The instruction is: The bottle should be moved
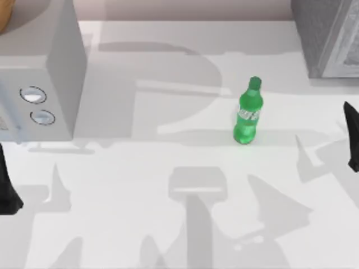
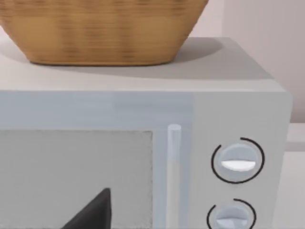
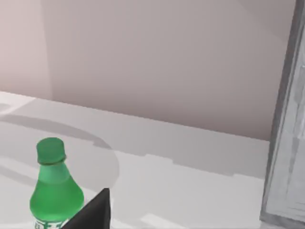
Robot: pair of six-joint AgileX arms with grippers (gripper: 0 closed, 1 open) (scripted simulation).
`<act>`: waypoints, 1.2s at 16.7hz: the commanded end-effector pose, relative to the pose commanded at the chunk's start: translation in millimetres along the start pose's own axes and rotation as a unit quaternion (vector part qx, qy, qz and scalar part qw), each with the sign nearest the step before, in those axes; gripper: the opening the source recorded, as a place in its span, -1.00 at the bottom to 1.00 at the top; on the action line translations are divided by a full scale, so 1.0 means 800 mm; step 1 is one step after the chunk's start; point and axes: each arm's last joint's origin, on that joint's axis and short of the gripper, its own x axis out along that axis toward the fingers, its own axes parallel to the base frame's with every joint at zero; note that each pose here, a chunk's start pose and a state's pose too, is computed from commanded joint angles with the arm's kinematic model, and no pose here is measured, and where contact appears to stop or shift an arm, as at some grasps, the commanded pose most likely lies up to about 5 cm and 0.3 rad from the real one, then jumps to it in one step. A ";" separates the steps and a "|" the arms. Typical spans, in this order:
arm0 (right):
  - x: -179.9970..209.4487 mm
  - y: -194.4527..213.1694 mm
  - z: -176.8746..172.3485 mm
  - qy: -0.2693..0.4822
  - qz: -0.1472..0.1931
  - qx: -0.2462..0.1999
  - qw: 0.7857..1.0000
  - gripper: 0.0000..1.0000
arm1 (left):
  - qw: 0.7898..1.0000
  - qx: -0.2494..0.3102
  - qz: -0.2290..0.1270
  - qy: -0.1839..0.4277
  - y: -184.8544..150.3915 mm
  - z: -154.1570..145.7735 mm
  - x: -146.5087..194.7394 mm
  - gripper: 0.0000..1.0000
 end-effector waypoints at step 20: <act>0.106 0.016 -0.143 0.026 0.204 -0.003 0.979 1.00 | 1.000 0.000 0.000 0.000 0.000 0.000 0.000 1.00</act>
